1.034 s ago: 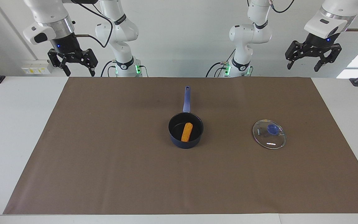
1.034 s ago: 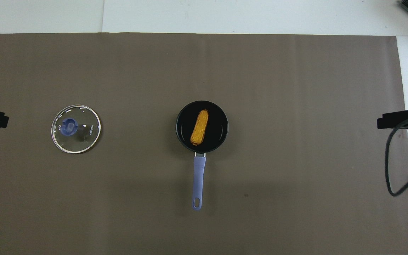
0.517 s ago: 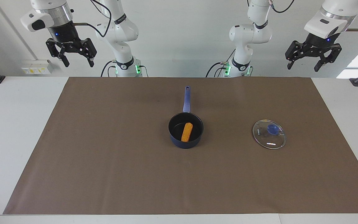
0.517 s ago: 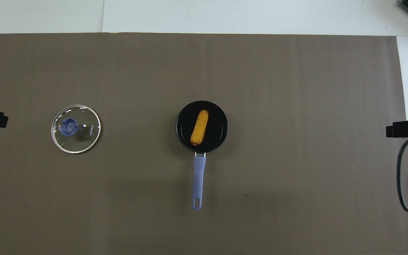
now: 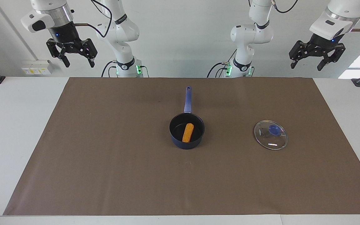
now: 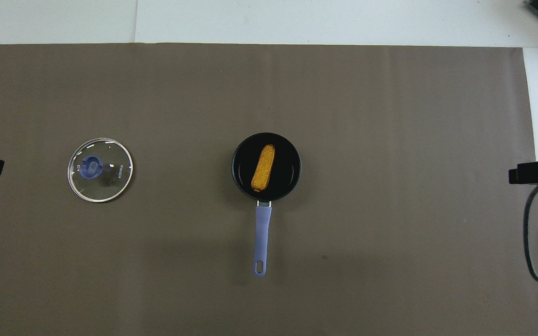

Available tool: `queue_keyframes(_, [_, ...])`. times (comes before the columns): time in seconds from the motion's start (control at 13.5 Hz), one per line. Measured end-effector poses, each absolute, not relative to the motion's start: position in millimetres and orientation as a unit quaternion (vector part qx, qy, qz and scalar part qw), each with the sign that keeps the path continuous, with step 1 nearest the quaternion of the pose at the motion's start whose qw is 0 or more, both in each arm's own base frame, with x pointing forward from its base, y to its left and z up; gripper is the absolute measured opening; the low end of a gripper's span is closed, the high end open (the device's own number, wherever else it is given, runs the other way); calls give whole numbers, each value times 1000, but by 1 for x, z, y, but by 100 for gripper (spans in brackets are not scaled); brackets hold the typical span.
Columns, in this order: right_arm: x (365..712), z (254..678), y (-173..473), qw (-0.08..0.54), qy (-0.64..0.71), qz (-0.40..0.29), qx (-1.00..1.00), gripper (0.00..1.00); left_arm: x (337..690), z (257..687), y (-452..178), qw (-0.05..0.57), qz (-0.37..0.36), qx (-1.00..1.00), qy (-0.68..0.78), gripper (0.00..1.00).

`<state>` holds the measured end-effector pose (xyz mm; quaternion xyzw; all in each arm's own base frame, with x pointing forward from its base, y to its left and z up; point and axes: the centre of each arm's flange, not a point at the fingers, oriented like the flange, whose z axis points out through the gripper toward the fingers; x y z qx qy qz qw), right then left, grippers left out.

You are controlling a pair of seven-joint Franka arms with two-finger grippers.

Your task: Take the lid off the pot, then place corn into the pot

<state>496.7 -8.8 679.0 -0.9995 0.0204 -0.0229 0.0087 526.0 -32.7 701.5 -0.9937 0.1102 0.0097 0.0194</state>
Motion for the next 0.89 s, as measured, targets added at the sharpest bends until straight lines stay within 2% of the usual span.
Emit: queue_keyframes(0.89, [493, 675, -22, 16, 9, -6, -1000, 100, 525, 701, -26, 5, 10, -995, 104, 100])
